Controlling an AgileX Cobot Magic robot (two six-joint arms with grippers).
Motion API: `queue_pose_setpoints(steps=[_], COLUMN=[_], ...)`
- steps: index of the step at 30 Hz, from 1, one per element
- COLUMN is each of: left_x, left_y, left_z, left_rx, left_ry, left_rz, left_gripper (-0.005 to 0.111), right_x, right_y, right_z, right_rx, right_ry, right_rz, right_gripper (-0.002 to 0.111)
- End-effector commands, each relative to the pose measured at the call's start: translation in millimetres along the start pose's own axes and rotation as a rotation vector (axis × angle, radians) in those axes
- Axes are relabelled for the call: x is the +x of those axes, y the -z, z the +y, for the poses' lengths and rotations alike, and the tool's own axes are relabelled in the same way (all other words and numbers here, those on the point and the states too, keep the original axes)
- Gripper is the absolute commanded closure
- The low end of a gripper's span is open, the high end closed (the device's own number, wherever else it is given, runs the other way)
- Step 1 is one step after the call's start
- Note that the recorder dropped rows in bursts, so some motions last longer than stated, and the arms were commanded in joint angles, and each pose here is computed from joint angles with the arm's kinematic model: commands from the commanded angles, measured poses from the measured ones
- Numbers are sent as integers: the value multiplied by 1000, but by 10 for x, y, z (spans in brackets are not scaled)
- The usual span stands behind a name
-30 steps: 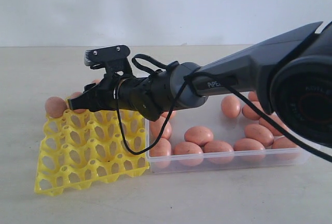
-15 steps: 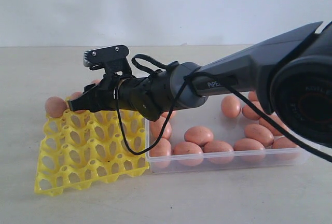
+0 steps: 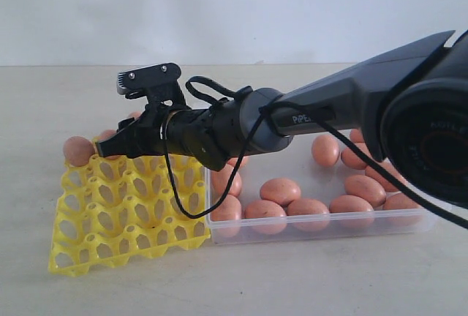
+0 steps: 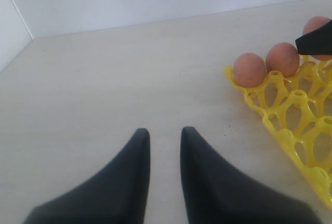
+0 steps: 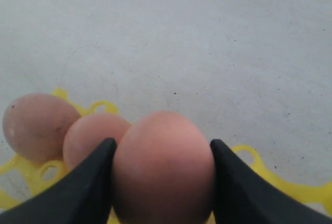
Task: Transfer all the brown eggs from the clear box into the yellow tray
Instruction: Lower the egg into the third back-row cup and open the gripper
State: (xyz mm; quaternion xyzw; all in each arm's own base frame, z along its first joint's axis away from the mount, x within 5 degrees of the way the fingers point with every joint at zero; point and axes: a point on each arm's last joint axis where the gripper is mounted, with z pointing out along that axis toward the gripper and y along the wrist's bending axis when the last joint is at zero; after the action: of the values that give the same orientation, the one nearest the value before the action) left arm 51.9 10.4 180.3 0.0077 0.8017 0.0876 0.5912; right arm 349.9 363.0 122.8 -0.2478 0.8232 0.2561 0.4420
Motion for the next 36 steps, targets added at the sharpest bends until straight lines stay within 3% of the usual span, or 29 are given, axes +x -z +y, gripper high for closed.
queue_pose_setpoints(steps=[1, 12, 17, 19, 29, 36], left_x=[5, 5, 5, 5, 5, 5], left_y=[-3, -3, -3, -3, -3, -3], left_z=[-2, -2, -2, -2, -2, -2], left_rx=[0, 0, 0, 0, 0, 0], left_ry=[4, 4, 4, 4, 4, 4], left_rz=[-5, -5, -5, -5, -5, -5], left_gripper=[85, 85, 85, 85, 85, 85], right_x=[-45, -36, -6, 6, -4, -209], right_y=[6, 6, 6, 6, 11, 155], right_z=[2, -1, -11, -14, -12, 36], right_rx=[-5, -2, 7, 11, 10, 8], right_ry=[16, 29, 61, 82, 86, 108], right_rz=[-22, -12, 21, 34, 31, 15], right_gripper=[65, 65, 42, 38, 38, 38])
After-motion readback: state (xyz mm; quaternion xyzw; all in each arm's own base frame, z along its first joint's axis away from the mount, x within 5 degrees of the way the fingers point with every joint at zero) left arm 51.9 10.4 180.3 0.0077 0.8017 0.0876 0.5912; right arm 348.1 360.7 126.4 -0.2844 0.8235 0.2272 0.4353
